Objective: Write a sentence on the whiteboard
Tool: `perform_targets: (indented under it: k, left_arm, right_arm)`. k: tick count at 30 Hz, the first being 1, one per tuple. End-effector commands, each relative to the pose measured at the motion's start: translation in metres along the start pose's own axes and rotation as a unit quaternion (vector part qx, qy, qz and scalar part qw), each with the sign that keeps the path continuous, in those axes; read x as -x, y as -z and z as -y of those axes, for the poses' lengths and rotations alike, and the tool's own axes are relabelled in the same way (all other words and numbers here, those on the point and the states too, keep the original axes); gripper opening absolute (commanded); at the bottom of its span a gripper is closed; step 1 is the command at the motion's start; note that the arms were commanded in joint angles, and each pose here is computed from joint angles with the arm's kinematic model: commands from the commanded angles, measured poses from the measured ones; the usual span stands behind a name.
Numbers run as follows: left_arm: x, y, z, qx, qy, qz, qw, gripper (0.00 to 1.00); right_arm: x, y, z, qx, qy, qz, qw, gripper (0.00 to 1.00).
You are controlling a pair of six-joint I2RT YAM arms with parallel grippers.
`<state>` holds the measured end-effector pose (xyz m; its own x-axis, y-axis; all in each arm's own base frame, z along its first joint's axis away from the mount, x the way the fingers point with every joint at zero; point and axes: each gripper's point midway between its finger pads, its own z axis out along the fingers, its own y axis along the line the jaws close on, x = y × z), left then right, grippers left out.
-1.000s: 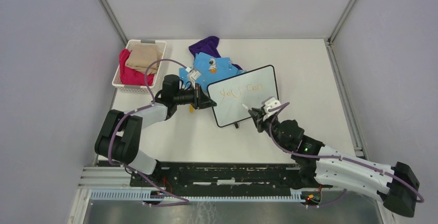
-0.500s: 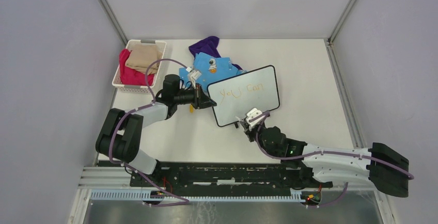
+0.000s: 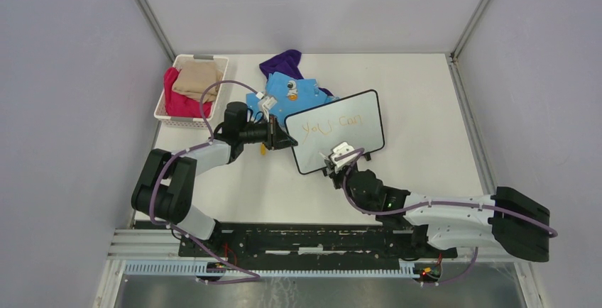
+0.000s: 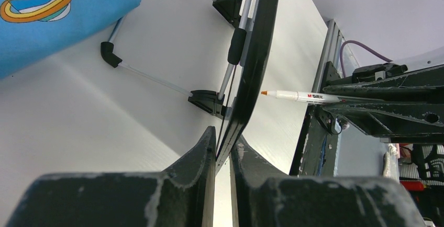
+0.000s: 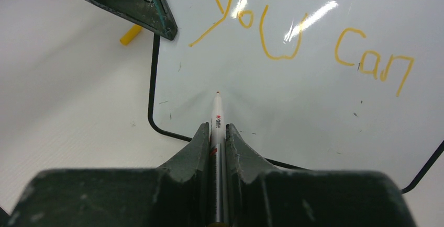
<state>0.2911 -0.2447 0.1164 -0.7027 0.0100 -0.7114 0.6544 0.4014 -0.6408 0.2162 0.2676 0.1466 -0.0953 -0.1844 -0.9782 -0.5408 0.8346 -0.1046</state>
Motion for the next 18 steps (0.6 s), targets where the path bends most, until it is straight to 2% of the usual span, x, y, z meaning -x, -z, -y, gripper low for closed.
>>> perform_targets:
  k: [1,18]
  left_arm:
    - [-0.014,-0.001,-0.018,0.041,0.021,-0.021,0.999,0.02]
    - [-0.014,-0.001,-0.018,0.042,0.020,-0.023,0.999,0.02]
  right_arm:
    - [0.034,-0.008,0.001,-0.026,-0.035,0.040,0.998,0.00]
    - [0.034,-0.023,-0.003,-0.041,-0.026,0.029,0.998,0.00]
